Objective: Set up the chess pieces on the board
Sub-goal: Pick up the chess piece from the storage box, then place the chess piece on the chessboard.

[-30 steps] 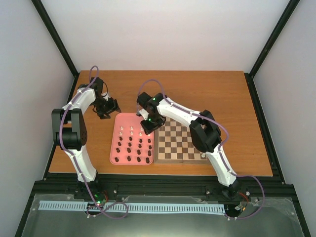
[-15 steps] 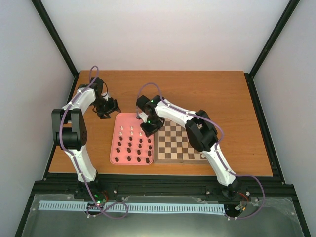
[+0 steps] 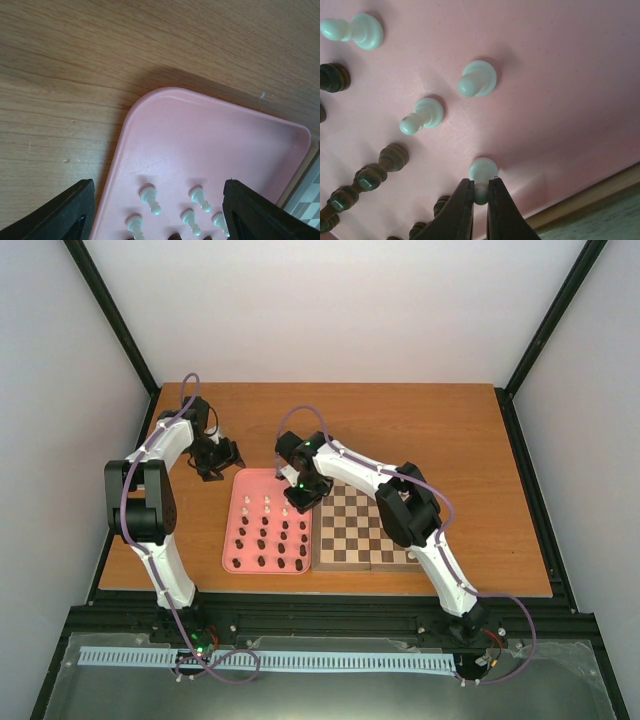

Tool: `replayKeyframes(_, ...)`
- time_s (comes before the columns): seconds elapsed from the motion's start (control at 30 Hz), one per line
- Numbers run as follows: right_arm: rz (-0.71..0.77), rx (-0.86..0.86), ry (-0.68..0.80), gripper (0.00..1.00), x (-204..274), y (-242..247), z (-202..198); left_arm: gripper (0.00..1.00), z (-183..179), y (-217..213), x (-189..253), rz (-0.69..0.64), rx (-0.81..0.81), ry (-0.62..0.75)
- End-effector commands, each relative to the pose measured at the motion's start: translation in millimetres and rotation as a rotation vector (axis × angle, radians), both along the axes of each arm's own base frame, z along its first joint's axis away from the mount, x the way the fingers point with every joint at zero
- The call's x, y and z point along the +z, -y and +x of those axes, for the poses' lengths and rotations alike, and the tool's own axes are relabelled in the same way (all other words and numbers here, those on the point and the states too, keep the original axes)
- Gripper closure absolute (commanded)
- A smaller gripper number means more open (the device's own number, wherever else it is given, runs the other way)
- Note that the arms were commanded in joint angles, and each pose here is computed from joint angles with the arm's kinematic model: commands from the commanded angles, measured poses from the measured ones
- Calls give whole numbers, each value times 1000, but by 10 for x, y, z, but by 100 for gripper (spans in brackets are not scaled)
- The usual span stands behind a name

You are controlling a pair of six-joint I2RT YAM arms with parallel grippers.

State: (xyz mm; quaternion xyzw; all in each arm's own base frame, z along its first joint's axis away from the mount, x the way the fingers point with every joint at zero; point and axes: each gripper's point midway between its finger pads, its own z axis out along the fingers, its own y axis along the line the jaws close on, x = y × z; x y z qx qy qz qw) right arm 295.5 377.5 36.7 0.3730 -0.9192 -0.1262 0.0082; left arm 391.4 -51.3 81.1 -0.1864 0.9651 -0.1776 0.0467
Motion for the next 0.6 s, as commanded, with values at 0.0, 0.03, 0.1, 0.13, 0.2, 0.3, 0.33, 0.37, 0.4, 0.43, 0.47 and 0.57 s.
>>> replayKeyframes(0.0,11,11,51,97,108,-46,63,21,35,22,84,-4,-18,26)
replayKeyframes(0.03,18,7,70,97,160,-47,93,21,36,22,87,-3,-19,27)
replayKeyframes(0.1,41,-9,115,97,311,-55,168,21,35,24,90,-3,-18,28)
replayKeyframes(0.13,56,-22,136,97,404,-54,211,21,35,25,89,-4,-19,28)
replayKeyframes(0.2,84,-63,171,97,609,-14,306,21,34,21,92,-2,-18,28)
replayKeyframes(0.3,92,-147,223,97,905,187,445,21,32,22,98,-3,-18,29)
replayKeyframes(0.33,85,-178,237,97,969,297,488,21,31,20,93,-3,-17,28)
replayKeyframes(0.37,70,-211,246,97,1009,420,514,21,31,24,91,-4,-18,28)
replayKeyframes(0.4,52,-249,253,97,1024,568,541,21,31,23,88,-3,-18,27)
replayKeyframes(0.43,36,-285,259,97,1037,721,564,21,30,23,87,-4,-19,27)
replayKeyframes(0.47,13,-333,257,97,1015,921,592,21,33,24,84,-5,-19,28)
replayKeyframes(0.57,-37,-462,229,97,903,1458,572,21,34,29,77,-8,-17,26)
